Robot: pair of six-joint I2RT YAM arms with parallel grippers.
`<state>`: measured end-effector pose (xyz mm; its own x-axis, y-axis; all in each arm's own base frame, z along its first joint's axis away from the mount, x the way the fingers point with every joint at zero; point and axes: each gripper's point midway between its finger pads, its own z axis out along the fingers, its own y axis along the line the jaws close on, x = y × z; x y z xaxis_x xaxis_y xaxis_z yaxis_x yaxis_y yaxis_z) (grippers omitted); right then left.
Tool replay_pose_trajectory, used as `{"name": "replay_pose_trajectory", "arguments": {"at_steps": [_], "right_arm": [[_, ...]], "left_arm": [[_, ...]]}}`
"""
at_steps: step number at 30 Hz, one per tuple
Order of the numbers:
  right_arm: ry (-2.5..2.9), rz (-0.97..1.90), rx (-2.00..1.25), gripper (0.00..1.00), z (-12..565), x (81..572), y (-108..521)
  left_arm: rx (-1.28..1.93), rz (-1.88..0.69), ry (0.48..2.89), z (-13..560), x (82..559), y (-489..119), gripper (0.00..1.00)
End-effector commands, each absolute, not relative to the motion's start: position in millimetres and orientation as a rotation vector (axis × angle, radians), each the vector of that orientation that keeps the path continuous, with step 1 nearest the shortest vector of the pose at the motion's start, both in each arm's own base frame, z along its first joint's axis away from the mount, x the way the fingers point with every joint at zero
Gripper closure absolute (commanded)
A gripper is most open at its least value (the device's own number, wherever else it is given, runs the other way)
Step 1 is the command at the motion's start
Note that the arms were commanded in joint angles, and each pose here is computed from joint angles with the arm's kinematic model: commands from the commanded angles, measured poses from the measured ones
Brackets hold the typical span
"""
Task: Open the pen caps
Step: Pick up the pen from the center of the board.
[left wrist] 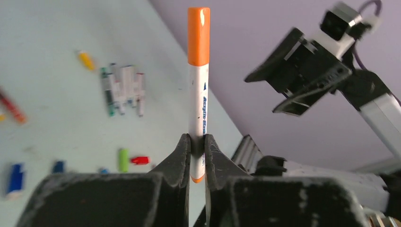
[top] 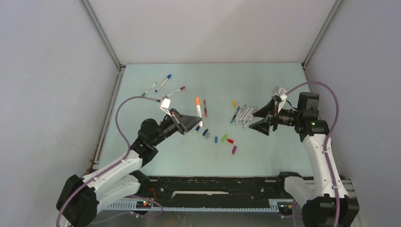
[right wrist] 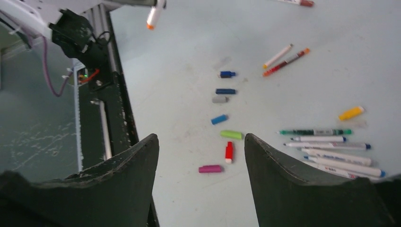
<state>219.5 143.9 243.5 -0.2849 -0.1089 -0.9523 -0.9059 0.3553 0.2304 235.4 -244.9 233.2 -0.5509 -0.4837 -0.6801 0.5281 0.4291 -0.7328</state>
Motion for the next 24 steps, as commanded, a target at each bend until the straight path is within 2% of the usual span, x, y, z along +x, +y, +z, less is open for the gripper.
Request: {"name": "replay_pose_trajectory", "arguments": {"at_steps": [1,8,24], "right_arm": [[1.586,1.122,-0.938,0.32,291.7,204.0,159.3],[1.608,1.322,-0.838,0.31,320.5,197.1,166.5],[1.630,1.425,-0.751,0.29,301.1,186.3,157.8]], "left_arm": [[0.201,-1.421,1.436,298.9,215.6,-280.1,1.00],[0.314,-1.443,1.391,321.1,194.8,-332.2,1.00],[0.365,-1.473,1.392,315.8,174.8,-382.9,1.00]]}}
